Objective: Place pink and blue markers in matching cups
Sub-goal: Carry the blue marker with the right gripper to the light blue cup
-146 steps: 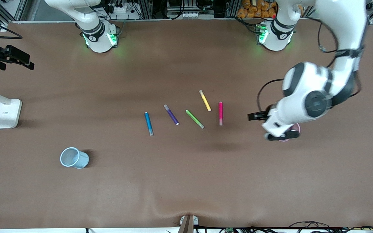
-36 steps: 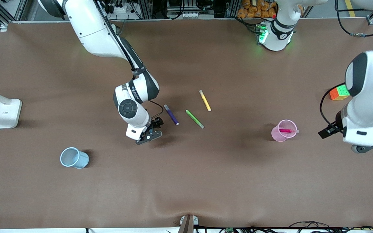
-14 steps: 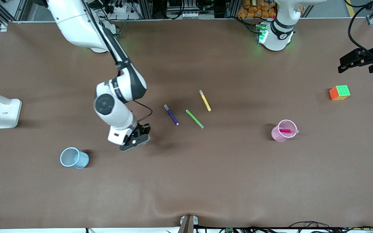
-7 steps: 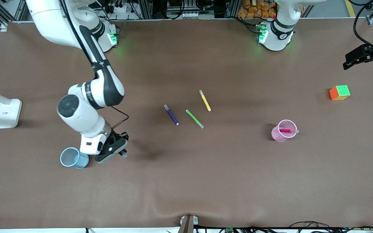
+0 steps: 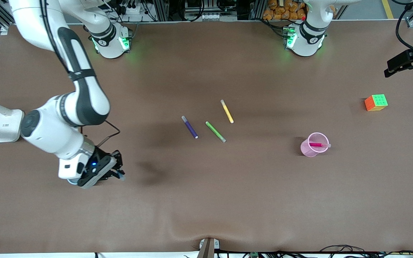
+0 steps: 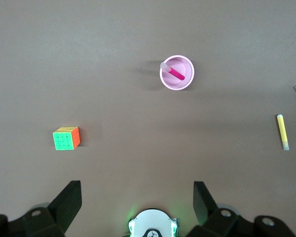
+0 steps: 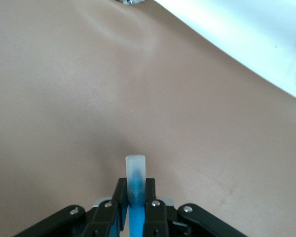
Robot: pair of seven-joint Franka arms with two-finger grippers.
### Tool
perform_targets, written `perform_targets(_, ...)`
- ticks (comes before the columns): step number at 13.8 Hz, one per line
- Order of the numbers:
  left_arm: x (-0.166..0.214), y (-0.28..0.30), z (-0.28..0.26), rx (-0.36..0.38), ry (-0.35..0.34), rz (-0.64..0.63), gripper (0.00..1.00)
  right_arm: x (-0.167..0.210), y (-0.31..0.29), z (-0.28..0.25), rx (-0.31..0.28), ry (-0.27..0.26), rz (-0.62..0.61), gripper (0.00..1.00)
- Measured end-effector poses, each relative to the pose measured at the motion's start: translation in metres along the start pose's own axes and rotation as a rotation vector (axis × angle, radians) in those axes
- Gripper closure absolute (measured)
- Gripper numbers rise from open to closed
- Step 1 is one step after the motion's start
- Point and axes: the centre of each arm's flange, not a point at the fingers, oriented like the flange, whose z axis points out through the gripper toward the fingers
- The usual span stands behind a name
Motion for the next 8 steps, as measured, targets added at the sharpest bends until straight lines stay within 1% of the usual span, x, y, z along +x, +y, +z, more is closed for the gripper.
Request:
perform_targets(2,0.000,-0.001,0.000,0.000,0.000,-0.002,0.00,0.000,0.016,-0.015,0.010,0.041,-0.043,0.82)
perform_targets(6,0.000,-0.002,0.000,0.000,0.000,-0.004,0.00,-0.007,0.038,-0.030,0.047,0.157,-0.131,0.82)
perform_targets(8,0.000,-0.002,0.000,0.000,0.001,-0.004,0.00,-0.014,0.048,-0.035,0.057,0.193,-0.193,0.82)
